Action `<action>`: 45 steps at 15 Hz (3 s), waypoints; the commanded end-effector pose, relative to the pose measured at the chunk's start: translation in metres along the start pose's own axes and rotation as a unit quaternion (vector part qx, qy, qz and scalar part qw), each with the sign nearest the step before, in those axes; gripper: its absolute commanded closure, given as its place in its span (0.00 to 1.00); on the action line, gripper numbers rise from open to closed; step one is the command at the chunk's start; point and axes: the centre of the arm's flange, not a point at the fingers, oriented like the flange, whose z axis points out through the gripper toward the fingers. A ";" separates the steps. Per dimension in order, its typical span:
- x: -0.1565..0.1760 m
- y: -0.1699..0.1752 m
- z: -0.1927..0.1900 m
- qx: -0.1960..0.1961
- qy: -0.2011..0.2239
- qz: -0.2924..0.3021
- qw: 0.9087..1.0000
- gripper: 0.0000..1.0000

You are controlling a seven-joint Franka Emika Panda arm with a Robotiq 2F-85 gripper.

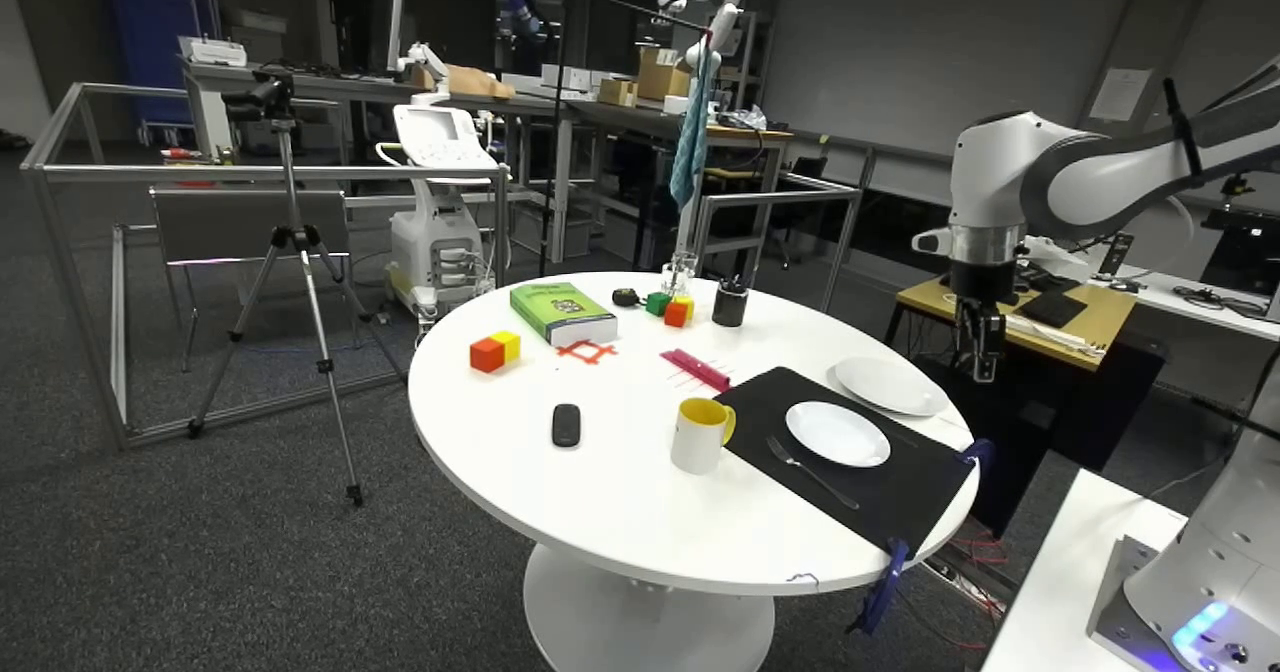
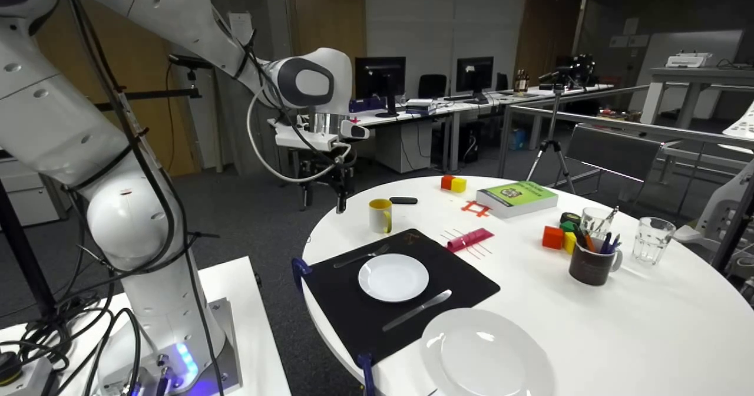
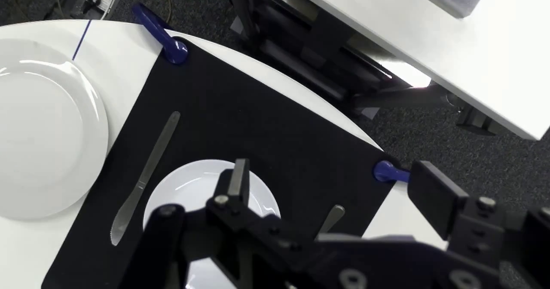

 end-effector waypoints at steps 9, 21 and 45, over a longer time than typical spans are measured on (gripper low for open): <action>0.001 -0.007 0.014 -0.038 0.021 -0.032 0.999 0.00; 0.035 -0.017 0.057 -0.084 0.118 -0.021 0.989 0.00; 0.078 -0.075 0.096 -0.210 0.147 0.068 0.964 0.00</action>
